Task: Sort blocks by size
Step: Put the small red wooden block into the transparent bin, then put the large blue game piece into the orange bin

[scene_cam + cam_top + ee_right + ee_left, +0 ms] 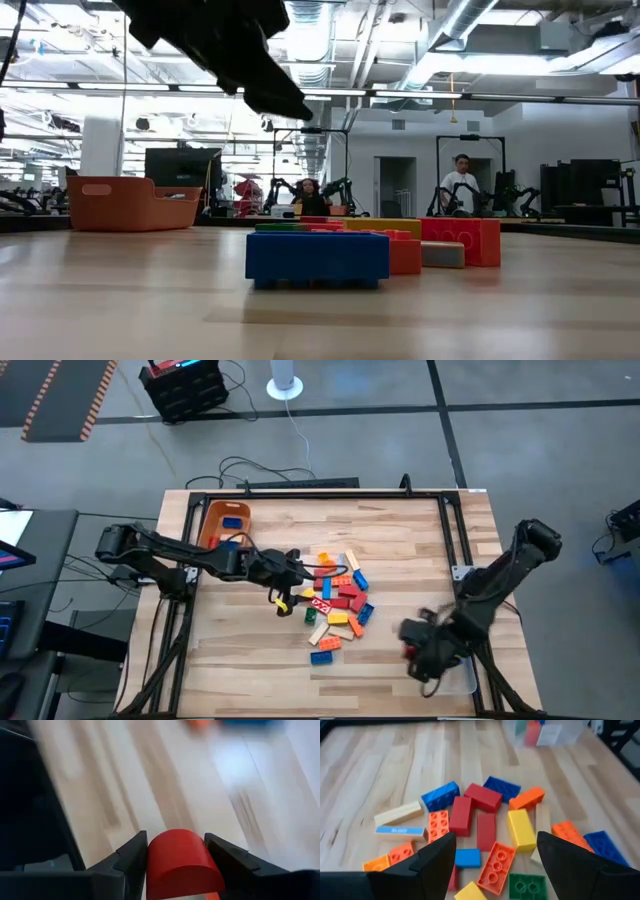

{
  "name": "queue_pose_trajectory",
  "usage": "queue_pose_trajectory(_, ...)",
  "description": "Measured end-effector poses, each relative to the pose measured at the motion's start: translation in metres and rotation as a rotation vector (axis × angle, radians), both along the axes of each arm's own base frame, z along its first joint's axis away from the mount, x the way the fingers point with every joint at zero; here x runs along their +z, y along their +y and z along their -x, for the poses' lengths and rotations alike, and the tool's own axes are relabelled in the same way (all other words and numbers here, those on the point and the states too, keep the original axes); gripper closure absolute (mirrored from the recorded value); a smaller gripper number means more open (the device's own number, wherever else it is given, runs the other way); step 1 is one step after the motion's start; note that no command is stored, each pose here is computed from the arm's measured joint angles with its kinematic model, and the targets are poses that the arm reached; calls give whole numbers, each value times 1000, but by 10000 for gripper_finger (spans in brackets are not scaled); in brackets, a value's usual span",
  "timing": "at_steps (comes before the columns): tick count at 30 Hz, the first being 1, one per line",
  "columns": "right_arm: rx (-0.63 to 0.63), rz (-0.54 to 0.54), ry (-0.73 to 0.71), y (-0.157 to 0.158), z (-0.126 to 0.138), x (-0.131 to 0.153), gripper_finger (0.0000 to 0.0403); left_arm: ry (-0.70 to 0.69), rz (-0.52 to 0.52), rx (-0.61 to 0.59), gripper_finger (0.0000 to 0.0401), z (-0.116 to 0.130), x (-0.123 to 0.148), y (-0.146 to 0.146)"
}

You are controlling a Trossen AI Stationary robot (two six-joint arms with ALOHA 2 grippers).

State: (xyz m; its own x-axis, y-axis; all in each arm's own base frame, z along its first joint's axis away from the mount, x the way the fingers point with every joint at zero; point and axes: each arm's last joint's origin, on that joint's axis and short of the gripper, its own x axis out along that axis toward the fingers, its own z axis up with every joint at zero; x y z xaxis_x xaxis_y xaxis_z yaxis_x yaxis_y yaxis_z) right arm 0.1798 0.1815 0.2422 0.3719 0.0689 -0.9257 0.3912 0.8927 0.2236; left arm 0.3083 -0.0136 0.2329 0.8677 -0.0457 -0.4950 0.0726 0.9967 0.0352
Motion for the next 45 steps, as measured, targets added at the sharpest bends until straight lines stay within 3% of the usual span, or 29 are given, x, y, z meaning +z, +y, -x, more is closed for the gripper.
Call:
queue_pose_trajectory(5, -268, -7, 200, 3, 36, -8, 195, 32, 4, 8, 131, -4, -9, 0)
queue_pose_trajectory(9, -353, -11, 264, 4, 49, -29, 189, 25, 21, 29, 131, -4, -8, -2)
queue_pose_trajectory(15, -345, -37, 340, 1, 49, -44, 165, 26, 0, 87, 132, -3, -8, -5)
queue_pose_trajectory(20, -322, -144, 317, -3, 38, -16, 159, 51, -18, 58, 132, -1, -10, -12)
queue_pose_trajectory(23, -324, -144, 304, -11, 34, -1, 158, 80, -28, 42, 132, 1, -13, -15)
queue_pose_trajectory(26, -287, -102, 211, -21, 22, 12, 157, 95, -32, 27, 132, 2, -14, -20)
queue_pose_trajectory(30, -168, 88, 32, -39, -9, 8, 157, 85, -37, 4, 132, 3, -13, -29)
queue_pose_trajectory(35, -285, 292, -34, -79, -55, -9, 157, 61, -99, 108, 132, 2, -12, -30)
queue_pose_trajectory(39, -304, 339, 18, -116, -87, -28, 158, 61, -115, 142, 132, 2, -12, -29)
queue_pose_trajectory(45, -282, 268, 41, -161, -118, -49, 158, 92, -102, 142, 132, 5, -15, -32)
